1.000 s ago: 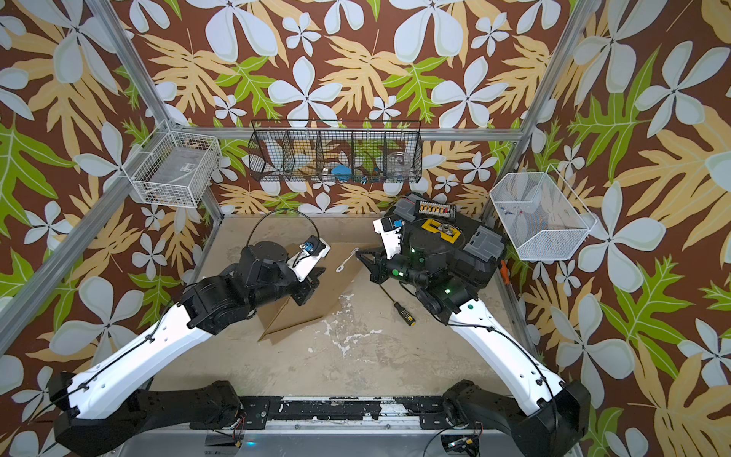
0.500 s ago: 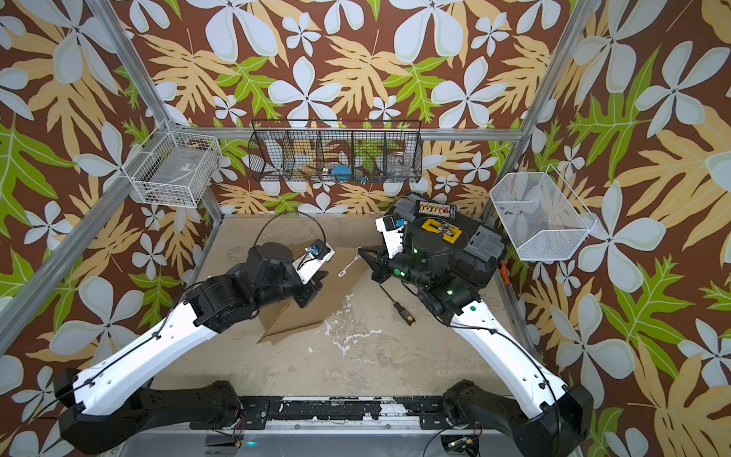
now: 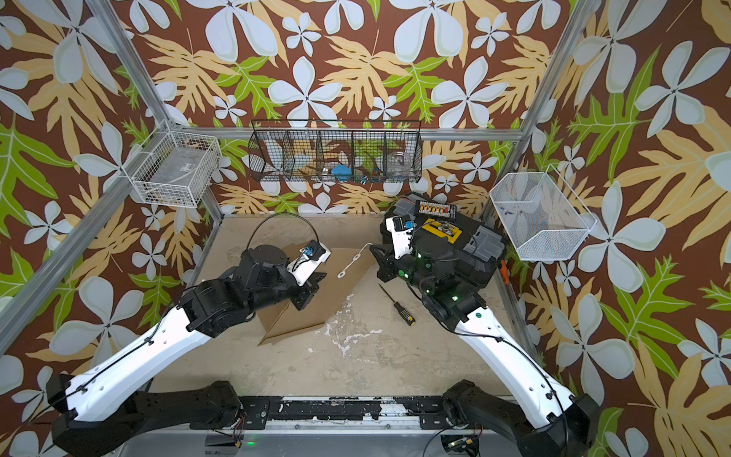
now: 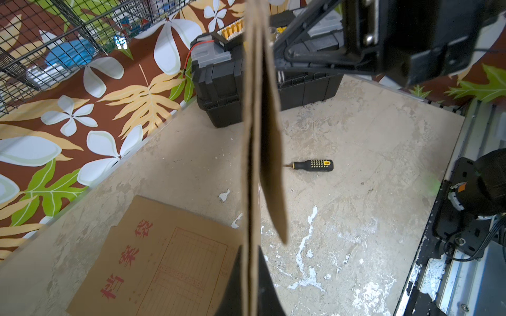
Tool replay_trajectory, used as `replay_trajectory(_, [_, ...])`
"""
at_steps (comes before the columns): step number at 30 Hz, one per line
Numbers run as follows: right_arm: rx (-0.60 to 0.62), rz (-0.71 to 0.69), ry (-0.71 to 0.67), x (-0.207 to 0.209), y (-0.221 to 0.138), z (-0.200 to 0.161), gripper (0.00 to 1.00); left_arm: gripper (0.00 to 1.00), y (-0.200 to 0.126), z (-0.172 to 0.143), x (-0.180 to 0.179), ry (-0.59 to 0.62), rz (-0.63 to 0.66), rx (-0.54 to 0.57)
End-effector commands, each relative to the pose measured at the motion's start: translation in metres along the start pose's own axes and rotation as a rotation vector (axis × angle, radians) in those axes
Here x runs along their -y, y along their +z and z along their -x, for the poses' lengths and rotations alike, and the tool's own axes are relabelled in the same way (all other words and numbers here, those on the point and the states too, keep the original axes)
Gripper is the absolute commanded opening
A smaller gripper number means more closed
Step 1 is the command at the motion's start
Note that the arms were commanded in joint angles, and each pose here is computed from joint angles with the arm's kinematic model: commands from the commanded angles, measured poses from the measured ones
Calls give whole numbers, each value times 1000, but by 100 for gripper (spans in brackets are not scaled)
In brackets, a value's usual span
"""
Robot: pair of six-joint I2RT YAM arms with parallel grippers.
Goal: Open the file bag
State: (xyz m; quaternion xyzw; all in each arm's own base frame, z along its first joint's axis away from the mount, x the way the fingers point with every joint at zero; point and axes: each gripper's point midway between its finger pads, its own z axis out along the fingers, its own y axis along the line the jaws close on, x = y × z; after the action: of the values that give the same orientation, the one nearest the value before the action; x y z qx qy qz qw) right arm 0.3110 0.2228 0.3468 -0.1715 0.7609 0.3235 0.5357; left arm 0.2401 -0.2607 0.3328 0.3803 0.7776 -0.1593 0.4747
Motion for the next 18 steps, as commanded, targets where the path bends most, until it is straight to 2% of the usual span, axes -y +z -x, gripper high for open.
replay_trajectory(1, [10,32,-32,-6,0,3,0,0,-3,19,7,-41,-42,85])
replay_trajectory(7, [25,49,-62,-13,-8,10,0,0,-3,32,22,-103,-148,145])
replay_trajectory(18, [18,-57,-81,5,-16,4,0,0,-11,40,26,-231,-305,255])
